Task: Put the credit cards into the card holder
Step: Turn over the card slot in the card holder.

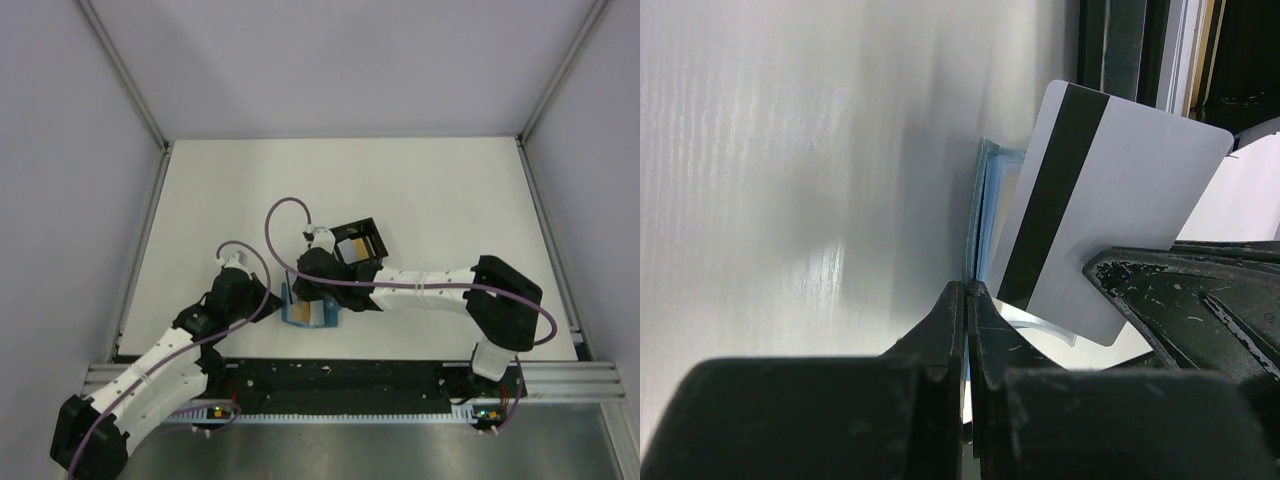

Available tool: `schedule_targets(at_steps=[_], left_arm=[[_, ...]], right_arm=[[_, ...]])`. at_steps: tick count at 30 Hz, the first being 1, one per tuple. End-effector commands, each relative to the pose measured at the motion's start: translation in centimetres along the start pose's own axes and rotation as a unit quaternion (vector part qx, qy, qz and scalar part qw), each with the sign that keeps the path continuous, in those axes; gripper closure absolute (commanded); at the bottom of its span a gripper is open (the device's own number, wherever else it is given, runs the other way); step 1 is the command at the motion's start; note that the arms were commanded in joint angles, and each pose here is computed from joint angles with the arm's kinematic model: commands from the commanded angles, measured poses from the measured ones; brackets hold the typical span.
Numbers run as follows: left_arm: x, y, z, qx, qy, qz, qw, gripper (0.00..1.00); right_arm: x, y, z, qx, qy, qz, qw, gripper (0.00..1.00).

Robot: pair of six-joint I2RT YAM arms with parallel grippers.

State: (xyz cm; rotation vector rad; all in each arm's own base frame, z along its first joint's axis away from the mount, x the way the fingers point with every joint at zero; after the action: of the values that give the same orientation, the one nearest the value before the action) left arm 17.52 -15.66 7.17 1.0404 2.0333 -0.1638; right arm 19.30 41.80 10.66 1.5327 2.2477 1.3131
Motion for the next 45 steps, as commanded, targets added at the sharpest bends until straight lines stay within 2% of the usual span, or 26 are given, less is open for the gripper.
schedule_targets(at_steps=[1, 25, 33, 39, 45], left_arm=[[-1.0, 0.2, -0.1, -0.006, -0.025, -0.004, 1.0, 1.0], [-1.1, 0.3, -0.3, -0.012, -0.028, -0.003, 1.0, 1.0], [-1.0, 0.2, -0.3, -0.011, -0.029, -0.003, 1.0, 1.0], [-0.8, 0.2, -0.3, -0.012, -0.026, -0.005, 1.0, 1.0], [-0.6, 0.2, -0.3, -0.013, -0.024, -0.004, 1.0, 1.0]], right_arm=[[2.6, 2.6, -1.1, -0.044, 0.023, 0.009, 0.999, 1.0], [1.1, 1.5, -1.4, -0.025, -0.044, -0.052, 0.997, 1.0], [1.2, 0.9, -1.1, -0.014, -0.038, -0.05, 0.998, 1.0], [3.0, 2.4, -2.4, -0.052, 0.019, -0.026, 0.998, 1.0], [3.1, 1.9, -2.0, -0.042, 0.022, -0.025, 0.999, 1.0]])
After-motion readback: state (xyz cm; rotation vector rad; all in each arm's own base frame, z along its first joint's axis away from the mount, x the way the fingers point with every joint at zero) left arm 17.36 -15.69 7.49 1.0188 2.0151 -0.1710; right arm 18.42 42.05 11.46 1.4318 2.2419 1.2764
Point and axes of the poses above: each gripper's point midway between its finger pads, its own z axis out along the fingers, its own x axis along the line the jaws close on, y = z × x, the point moved 1 cm from there along -z, back along the fingers, and after that the axes turned 12 degrees about -z, right-handed, at the moved point
